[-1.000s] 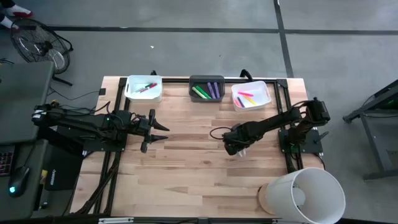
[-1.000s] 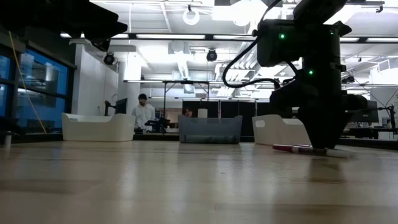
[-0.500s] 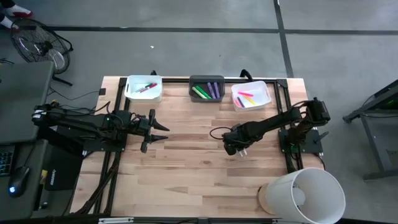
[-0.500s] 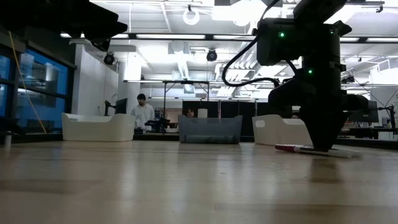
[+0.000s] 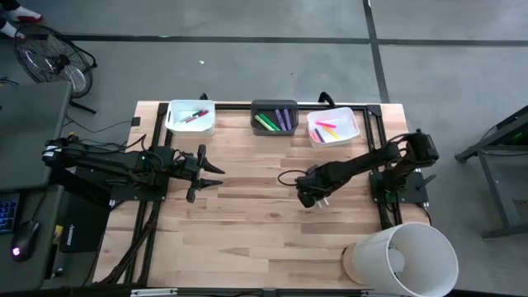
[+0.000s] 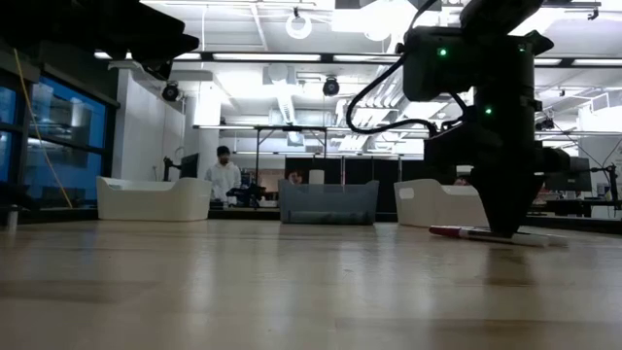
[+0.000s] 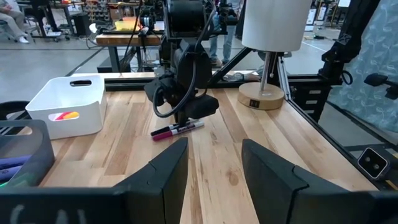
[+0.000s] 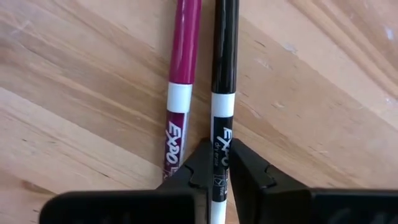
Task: Pick & Place Markers
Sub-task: Put the black highlighter pen into the left white bin
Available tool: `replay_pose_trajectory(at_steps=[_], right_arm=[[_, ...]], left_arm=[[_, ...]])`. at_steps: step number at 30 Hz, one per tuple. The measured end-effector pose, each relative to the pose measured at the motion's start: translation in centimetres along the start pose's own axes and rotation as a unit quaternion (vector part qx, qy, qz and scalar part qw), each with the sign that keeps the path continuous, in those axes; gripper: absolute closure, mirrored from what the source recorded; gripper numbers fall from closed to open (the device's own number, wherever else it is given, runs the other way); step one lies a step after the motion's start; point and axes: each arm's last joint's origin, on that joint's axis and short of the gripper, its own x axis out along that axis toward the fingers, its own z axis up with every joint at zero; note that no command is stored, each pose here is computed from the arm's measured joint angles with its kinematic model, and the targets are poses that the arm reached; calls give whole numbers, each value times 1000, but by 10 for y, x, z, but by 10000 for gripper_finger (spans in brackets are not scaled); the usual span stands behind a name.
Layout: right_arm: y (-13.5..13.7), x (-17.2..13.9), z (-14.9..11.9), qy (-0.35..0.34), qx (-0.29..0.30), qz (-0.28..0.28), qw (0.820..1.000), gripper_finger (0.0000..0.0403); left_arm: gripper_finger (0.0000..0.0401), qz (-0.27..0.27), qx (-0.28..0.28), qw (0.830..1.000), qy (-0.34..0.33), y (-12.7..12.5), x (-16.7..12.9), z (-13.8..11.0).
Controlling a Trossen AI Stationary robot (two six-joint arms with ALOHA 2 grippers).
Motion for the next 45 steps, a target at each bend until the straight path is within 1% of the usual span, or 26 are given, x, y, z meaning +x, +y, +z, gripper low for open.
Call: replay_pose_trajectory(at_steps=[5,10,14,16,21,25,28,32,39,42,45], right_arm=[[-10,-14,0,-43,1,-14,999,376],[-20,-35,4,-88,7,-1,996,372],[-22,-52,11,-151,-5,33,988,376],[-21,-59,14,-189,-27,49,980,376],[-11,-77,24,-305,-78,94,945,371],[1,-90,33,-387,-123,122,906,374],[9,-100,39,-439,-146,144,875,374],[16,-114,45,-495,-161,176,836,368],[24,-130,47,-545,-204,229,780,372],[26,-134,47,-555,-221,246,763,374],[28,-137,47,-557,-242,261,750,369]], left_arm=[[254,12,0,1000,0,1,0,0],[254,25,0,1000,3,1,0,-1],[254,39,0,999,-1,2,0,0],[254,50,-2,999,-4,3,0,1],[254,65,-2,998,-5,4,7,0],[254,67,-1,998,-15,5,18,-2],[254,67,1,997,-32,5,28,-2],[254,73,11,995,-61,6,39,-1],[254,90,16,989,-119,7,54,0],[254,105,14,984,-141,8,60,2],[254,103,9,983,-149,12,69,9]])
